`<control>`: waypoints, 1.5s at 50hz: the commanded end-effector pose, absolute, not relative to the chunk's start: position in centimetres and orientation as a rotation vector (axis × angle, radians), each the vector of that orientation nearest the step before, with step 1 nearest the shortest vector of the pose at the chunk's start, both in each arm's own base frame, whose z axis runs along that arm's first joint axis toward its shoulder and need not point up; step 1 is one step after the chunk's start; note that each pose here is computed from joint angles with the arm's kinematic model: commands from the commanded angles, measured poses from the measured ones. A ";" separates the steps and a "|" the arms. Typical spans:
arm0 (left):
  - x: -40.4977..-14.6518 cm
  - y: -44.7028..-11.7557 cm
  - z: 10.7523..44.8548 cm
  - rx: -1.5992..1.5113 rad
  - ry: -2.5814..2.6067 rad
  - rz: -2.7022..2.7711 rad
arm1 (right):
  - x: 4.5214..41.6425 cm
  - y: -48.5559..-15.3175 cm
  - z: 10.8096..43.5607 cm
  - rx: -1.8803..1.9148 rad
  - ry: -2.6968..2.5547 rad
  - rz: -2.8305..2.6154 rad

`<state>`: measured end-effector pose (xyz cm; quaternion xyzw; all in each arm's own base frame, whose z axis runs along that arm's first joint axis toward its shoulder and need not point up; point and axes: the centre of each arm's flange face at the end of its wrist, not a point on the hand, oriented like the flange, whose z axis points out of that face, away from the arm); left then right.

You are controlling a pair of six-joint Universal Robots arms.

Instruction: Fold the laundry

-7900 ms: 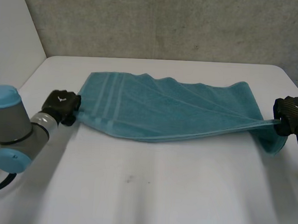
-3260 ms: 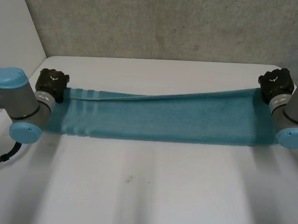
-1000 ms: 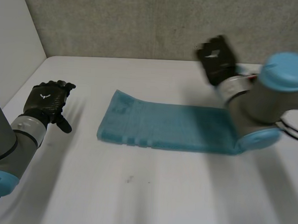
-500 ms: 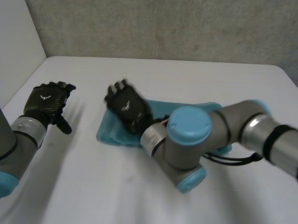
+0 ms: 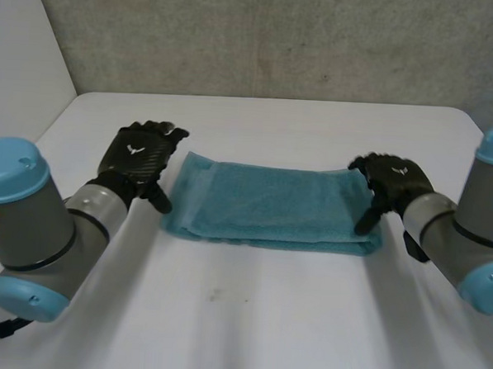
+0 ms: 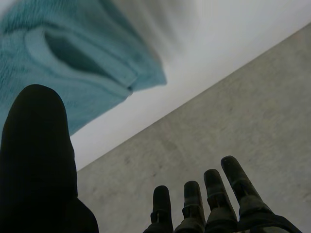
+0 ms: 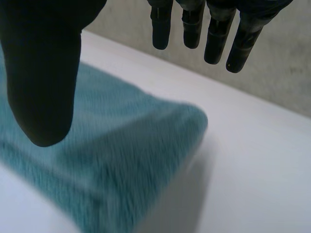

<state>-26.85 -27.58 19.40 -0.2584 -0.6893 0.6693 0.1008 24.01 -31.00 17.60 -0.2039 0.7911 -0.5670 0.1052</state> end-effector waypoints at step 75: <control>-31.6 -28.1 22.7 -0.589 -1.966 1.778 | 33.2 -27.8 21.5 -0.565 1.900 -1.686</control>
